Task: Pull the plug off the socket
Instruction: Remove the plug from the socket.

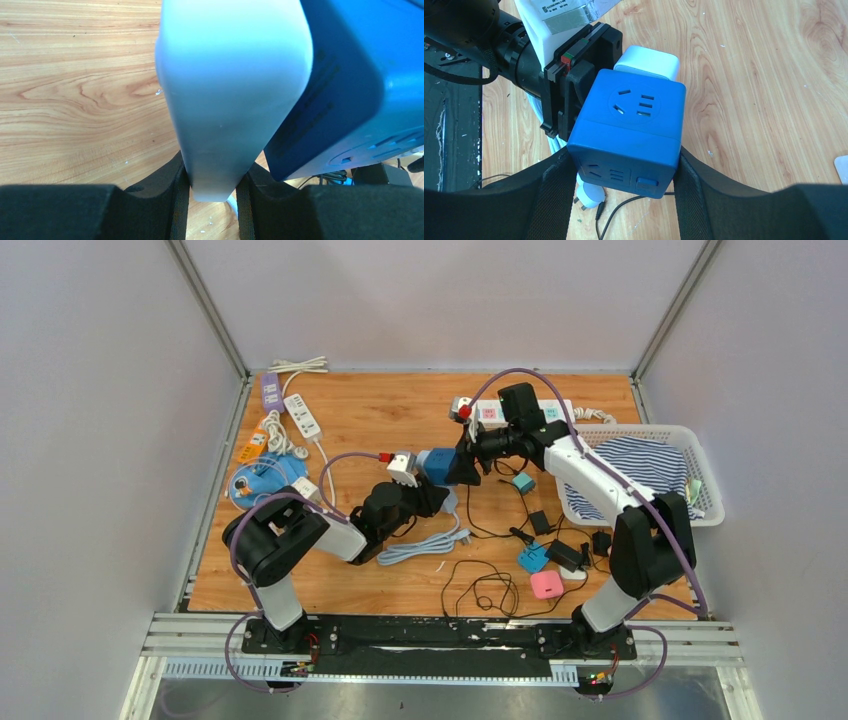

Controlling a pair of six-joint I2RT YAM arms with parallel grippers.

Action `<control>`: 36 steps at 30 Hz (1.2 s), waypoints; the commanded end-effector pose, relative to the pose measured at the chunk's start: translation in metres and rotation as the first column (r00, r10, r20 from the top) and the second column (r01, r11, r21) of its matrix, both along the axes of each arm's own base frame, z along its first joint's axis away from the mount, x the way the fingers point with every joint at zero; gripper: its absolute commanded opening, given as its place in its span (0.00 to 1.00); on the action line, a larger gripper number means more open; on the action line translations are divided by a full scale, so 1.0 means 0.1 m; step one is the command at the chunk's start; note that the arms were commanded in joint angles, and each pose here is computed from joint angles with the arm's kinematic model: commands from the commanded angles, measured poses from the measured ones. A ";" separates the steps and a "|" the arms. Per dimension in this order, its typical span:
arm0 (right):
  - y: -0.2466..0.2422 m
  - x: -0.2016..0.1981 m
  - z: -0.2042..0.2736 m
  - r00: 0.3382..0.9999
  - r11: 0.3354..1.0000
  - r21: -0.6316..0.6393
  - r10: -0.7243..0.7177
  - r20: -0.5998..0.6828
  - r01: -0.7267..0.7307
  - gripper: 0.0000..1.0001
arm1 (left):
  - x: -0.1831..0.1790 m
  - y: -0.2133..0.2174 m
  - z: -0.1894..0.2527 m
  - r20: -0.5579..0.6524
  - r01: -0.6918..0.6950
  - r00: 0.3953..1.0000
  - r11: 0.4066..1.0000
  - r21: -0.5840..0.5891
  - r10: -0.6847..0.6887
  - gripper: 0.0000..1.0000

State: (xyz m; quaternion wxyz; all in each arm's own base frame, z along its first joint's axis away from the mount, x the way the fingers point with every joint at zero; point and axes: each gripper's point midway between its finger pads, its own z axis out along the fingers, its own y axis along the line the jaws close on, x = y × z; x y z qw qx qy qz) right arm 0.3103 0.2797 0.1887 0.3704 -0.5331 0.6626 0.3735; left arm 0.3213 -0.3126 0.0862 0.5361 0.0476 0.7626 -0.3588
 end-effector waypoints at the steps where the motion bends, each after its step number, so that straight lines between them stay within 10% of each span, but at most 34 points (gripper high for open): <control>1: -0.08 -0.45 0.02 0.982 0.997 0.048 0.075 -0.173 -0.068 0.00 | 0.19 0.52 -0.41 -0.086 -0.213 0.971 0.969 0.122 0.224 0.00; 13: 0.10 -0.45 -0.09 0.986 0.995 -0.075 0.046 -0.159 -0.059 0.00 | 0.22 0.54 -0.48 -0.099 -0.243 0.961 0.961 0.128 0.257 0.00; 24: -0.03 -0.26 -0.18 0.988 0.998 -0.049 -0.053 -0.143 0.047 0.00 | 0.13 0.14 -0.27 -0.071 0.028 0.997 0.986 -0.164 -0.040 0.00; 36: -0.13 0.06 -0.32 0.962 0.964 -0.107 -0.256 -0.099 0.245 0.00 | 0.02 0.08 0.01 0.058 0.149 0.988 0.965 -0.216 -0.140 0.00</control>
